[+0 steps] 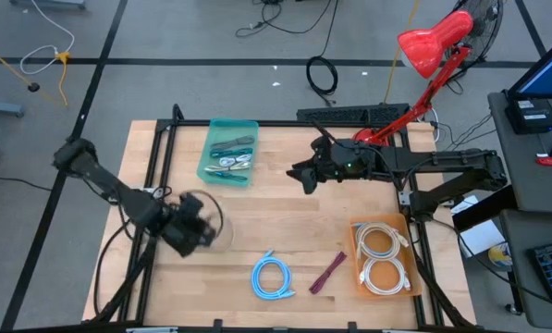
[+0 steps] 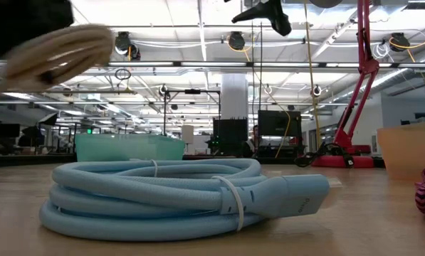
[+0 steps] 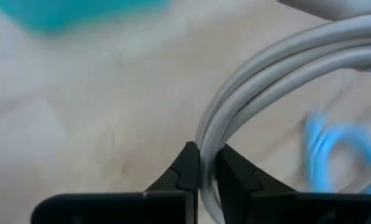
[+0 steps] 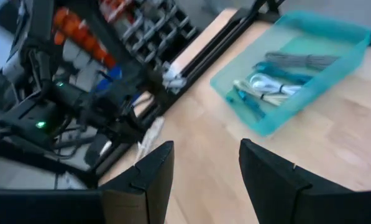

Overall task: Pick & Place USB Port
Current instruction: Put the light brown HDMI cable into the orange bin

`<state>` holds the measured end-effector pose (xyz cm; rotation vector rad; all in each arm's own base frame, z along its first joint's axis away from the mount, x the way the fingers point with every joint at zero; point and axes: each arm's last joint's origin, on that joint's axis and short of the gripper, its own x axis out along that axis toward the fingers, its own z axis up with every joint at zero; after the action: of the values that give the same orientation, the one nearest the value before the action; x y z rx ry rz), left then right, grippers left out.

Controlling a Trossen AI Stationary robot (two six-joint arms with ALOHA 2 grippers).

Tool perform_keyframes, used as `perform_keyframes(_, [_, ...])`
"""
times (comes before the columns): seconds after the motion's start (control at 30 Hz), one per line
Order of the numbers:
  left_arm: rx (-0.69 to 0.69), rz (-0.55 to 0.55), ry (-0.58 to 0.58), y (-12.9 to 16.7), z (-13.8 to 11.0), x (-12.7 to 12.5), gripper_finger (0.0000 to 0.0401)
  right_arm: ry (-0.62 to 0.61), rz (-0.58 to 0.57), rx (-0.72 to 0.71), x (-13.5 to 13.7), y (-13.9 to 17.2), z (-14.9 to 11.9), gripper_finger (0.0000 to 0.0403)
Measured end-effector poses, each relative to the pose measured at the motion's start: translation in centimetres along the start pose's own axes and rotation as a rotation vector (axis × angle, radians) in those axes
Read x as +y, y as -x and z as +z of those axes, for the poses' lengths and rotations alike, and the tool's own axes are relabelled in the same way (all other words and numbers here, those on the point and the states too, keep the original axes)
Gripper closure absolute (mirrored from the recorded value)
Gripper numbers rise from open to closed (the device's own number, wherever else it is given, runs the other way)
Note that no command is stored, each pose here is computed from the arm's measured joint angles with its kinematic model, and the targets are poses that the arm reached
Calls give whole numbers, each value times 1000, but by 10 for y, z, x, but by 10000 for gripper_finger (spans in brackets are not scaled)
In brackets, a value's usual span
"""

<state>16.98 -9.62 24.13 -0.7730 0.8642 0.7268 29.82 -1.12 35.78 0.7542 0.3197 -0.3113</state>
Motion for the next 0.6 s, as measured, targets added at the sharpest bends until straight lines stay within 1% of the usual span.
perform_keyframes(0.1, [-174, -39, 103, 5, 23, 4, 373, -43, -17, -60, 1, 0, 3, 232])
perform_keyframes(0.23, [-434, -80, 240, 7, 51, 3, 373, -85, -35, -137, 3, 1, 6, 232])
perform_keyframes(0.33, [-579, -143, 261, 8, 73, -7, 373, -81, -14, -202, 10, 2, 8, 232])
perform_keyframes(0.4, [-641, -168, 260, 7, 89, -12, 373, -70, 11, -235, 15, 3, 8, 232])
perform_keyframes(0.47, [-693, -170, 297, 5, 103, -14, 373, -66, 1, -276, 20, 5, 6, 232])
perform_keyframes(0.6, [-711, -58, 319, 0, 136, -9, 373, -39, -56, -377, 29, 9, 1, 232])
